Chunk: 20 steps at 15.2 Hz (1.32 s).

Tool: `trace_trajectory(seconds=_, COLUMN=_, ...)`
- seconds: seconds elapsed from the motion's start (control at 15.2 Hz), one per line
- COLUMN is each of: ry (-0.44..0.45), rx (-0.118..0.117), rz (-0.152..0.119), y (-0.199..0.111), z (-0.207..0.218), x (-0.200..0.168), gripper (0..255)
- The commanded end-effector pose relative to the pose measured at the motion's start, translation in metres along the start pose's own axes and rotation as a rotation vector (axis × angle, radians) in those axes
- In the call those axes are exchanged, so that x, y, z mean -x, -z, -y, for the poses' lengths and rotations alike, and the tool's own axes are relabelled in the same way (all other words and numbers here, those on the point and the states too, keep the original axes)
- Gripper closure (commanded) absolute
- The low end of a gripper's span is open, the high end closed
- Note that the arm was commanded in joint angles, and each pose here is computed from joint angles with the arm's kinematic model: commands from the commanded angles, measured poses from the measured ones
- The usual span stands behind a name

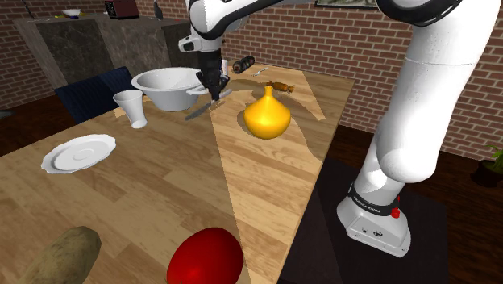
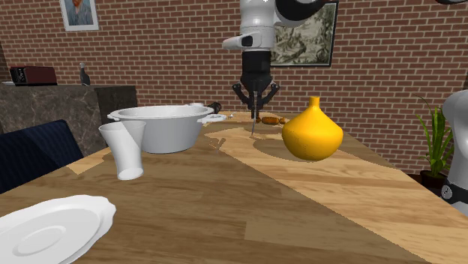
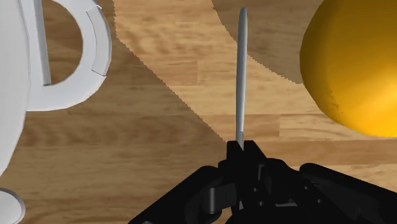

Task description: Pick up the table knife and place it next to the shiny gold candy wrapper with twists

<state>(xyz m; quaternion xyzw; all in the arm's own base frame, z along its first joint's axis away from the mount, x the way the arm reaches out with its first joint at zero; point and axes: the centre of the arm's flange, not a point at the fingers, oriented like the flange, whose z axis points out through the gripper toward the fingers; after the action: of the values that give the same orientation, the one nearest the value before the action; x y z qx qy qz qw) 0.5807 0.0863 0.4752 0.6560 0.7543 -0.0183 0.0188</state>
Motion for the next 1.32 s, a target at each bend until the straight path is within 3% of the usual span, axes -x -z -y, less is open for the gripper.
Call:
trace_trajectory(seconds=0.0, ry=0.001, rx=0.000, rz=0.000, y=-0.002, z=0.013, x=0.025, gripper=255)
trace_trajectory(seconds=1.25, ry=0.001, rx=0.000, rz=0.000, y=-0.014, z=0.137, x=0.243, gripper=255)
